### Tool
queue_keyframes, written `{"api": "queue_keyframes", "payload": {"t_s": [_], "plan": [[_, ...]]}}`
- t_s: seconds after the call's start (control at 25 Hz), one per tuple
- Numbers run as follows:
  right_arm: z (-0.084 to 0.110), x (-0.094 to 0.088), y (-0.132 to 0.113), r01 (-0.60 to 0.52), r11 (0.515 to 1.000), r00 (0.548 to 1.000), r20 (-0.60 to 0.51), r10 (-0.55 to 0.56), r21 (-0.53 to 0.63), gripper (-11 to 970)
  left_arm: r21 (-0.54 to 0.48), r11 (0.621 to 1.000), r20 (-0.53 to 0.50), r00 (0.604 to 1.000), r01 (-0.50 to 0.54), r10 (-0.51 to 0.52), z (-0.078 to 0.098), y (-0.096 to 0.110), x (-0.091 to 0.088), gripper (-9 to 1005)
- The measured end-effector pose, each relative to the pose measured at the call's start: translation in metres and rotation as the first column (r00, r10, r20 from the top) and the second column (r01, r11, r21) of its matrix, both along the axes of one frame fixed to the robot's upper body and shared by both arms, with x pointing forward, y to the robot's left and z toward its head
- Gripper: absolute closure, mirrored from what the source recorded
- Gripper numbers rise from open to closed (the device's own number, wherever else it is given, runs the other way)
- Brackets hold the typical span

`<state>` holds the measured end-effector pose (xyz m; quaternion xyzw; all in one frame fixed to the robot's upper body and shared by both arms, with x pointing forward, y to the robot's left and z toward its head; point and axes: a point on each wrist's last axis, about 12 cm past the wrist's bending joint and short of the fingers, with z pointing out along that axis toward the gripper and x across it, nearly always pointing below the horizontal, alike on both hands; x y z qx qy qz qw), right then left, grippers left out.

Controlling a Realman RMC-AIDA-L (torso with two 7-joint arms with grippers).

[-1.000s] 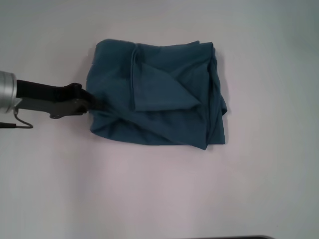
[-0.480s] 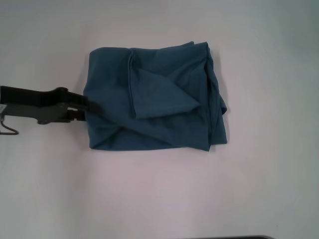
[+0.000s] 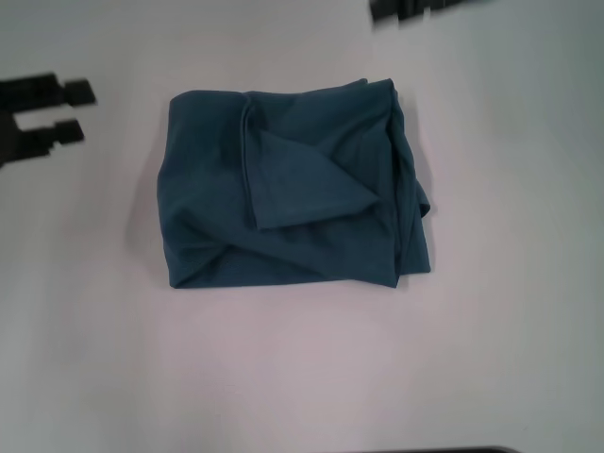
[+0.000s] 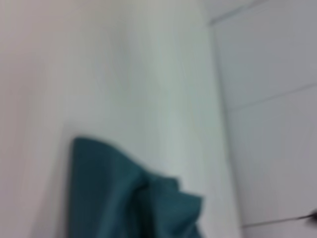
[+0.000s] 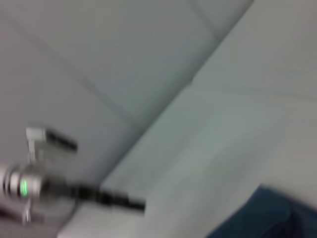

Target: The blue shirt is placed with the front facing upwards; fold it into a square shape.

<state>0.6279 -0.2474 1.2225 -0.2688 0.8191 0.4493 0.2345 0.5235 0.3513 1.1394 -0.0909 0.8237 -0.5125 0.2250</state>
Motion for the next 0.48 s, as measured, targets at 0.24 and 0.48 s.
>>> {"api": "queue_keyframes", "payload": {"t_s": [0.24, 0.48], "plan": [[-0.023, -0.014, 0.043, -0.19, 0.924, 0.979, 0.01, 0.204, -0.333, 43, -0.075, 0.99, 0.042, 0.991, -0.122, 0.125, 0.004, 0.03, -0.019, 318], [-0.028, -0.025, 0.072, -0.224, 0.844, 0.944, 0.107, 0.313, -0.486, 43, -0.092, 0.978, 0.039, 0.981, -0.186, 0.19, 0.002, 0.045, -0.03, 320]]}}
